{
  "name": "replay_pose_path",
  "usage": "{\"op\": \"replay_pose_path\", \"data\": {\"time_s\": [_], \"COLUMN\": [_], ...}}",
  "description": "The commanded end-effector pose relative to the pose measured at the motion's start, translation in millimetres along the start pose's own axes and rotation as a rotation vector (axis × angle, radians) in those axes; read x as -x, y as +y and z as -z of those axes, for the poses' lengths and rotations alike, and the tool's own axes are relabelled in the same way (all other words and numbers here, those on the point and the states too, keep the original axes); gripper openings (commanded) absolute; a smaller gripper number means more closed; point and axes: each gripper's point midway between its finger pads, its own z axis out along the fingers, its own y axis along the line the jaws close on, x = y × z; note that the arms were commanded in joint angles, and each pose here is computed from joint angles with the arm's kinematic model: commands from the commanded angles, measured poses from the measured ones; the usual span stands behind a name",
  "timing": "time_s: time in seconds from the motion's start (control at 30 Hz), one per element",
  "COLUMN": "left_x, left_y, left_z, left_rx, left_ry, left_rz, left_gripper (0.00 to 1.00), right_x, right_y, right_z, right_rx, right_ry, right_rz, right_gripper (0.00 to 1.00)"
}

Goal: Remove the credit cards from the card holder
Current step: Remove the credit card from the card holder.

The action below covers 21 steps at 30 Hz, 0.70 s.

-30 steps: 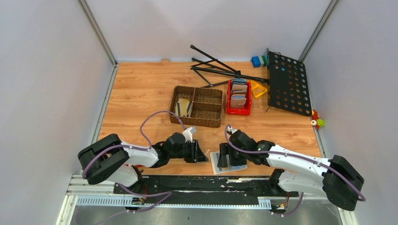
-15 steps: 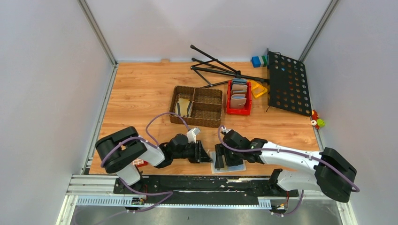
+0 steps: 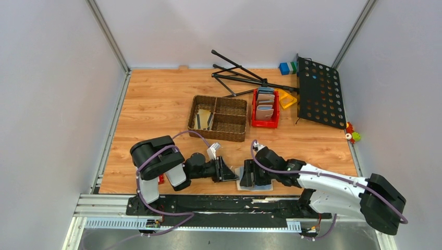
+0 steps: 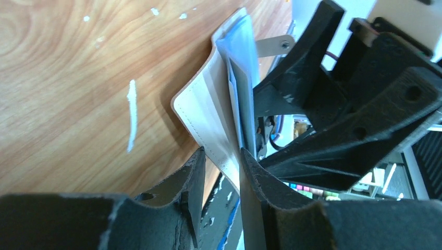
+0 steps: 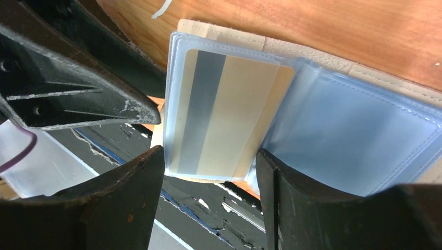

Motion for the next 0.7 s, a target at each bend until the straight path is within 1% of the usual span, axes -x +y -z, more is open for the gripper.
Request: {"op": "replay_pose_path", "data": {"time_s": [0.0,0.2,0.4,0.67], "left_x": [3.5,1.0,0.3,0.5], "left_y": [-40.8,-40.1,-40.7,-46.9], "left_z": [-2.8,-3.7,-6.0,-9.0], "left_rx": [-0.162,-0.159,-0.162,-0.178], "left_ry": [-0.005,0.004,0.012,0.008], "left_rz": [-0.026,-0.024,-0.023,-0.026], "left_gripper": [0.36,0.37,0.37,0.38], "right_x": [0.2,1.7,1.3,2.7], "right_y": [5.1,-0.7,1.5,1.4], "right_z": [-0.7,2.5,5.8,7.2], "right_rx": [0.077,0.075,0.121,0.196], "right_ry": [-0.028,-0.050,-0.068,-0.108], "right_rz": [-0.070,-0.097,-0.116,-0.175], "right_gripper": [0.63,0.56,0.48,0.46]}}
